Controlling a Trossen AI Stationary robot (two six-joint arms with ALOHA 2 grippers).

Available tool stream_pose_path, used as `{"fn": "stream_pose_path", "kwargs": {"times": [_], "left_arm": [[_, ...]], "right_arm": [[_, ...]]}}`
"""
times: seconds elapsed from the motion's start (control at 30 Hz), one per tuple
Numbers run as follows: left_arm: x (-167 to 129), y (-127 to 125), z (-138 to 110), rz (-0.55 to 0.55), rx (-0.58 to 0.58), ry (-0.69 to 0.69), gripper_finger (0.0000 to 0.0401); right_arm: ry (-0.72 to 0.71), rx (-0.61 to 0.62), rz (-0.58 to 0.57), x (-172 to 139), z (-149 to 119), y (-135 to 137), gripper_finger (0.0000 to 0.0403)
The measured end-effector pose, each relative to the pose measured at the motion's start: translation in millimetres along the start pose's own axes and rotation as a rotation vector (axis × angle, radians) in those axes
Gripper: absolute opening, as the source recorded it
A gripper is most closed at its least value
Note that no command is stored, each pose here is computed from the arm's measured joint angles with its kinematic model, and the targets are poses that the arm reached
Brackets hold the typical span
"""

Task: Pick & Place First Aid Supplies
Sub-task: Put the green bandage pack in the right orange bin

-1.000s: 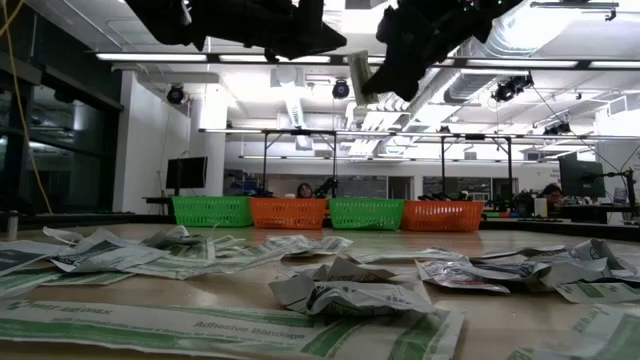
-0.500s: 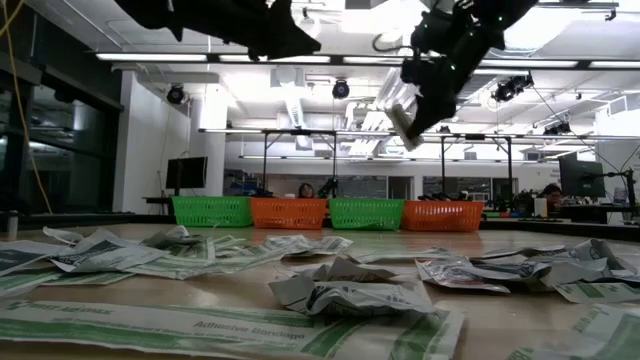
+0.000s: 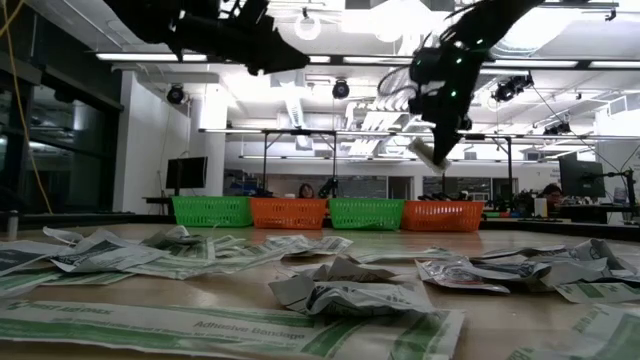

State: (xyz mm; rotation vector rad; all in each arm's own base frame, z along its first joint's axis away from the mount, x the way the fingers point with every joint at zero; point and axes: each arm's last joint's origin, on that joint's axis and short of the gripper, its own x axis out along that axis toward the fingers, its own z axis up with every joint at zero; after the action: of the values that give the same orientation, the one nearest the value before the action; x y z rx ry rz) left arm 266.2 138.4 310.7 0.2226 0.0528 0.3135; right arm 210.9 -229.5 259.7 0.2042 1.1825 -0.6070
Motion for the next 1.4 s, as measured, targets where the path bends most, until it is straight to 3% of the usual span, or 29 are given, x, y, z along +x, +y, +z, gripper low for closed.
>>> {"fn": "stream_pose_path", "kwargs": {"times": [0.3,0.47,0.63,0.87,1.13,1.27,1.4], "left_arm": [[-7.3,24.7,-6.1,-0.132,-0.006,-0.028,0.0161],[-11.9,32.3,-10.9,-0.255,-0.02,-0.029,0.0161],[-17.3,41.3,-15.1,-0.347,-0.029,-0.034,0.0161],[-23.0,50.9,-20.7,-0.393,-0.04,-0.02,0.0161],[-24.7,48.8,-27.8,-0.438,-0.033,0.027,0.0161],[-24.8,48.3,-28.3,-0.449,-0.027,0.027,0.0161],[-25.1,47.8,-28.0,-0.471,-0.016,0.015,0.0161]], "right_arm": [[0.3,-0.066,0.099,34.1,26.4,-27.4,0.0],[0.391,-0.143,0.224,45.0,37.0,-43.4,0.0],[0.477,-0.133,0.285,71.4,39.3,-52.2,0.0],[0.608,-0.132,0.271,101.0,29.1,-49.9,0.0],[0.655,-0.166,0.184,103.5,28.3,-44.7,0.0004],[0.673,-0.179,0.124,103.3,30.4,-40.8,0.0029],[0.669,-0.151,0.12,103.1,32.0,-36.7,0.0079]]}}
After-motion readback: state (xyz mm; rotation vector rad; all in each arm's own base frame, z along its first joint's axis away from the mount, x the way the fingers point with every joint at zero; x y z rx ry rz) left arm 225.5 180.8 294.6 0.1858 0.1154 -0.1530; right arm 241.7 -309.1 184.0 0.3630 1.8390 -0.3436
